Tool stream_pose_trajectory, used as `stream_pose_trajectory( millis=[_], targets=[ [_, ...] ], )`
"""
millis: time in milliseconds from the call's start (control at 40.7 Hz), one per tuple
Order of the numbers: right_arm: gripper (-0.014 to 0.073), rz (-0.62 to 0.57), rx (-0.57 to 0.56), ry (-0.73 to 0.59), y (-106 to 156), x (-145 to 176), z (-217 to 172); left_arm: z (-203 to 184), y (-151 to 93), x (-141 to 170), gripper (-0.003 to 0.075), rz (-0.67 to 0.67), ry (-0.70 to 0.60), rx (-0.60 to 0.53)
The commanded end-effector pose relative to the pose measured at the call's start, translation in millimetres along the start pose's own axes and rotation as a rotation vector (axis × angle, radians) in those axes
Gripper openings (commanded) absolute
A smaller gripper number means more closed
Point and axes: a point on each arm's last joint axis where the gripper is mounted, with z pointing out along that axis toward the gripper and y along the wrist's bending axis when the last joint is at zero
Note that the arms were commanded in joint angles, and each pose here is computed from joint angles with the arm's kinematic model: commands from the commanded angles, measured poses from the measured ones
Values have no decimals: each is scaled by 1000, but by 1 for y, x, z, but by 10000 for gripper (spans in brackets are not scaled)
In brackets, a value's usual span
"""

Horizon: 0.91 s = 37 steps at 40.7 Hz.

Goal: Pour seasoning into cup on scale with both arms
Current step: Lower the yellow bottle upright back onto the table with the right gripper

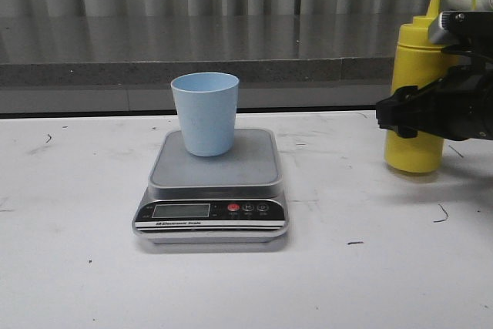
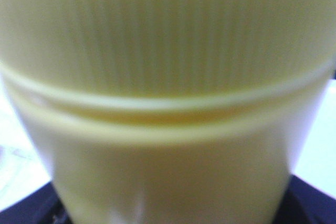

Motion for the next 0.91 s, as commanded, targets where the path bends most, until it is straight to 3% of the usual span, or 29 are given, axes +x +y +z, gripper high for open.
stream_pose_trajectory(
  millis=[0,492,885],
  targets=[
    [304,-39,-11,-206,1,-33,2,-5,-1,-13,365,-6,-94,15],
    [592,-28,-9,-180,0,-30,5,-5,-1,-13,365,-6,-94,15],
    [593,-5,-3,-136,7,-39,-43,-5,-1,-13,365,-6,-94,15]
  ],
)
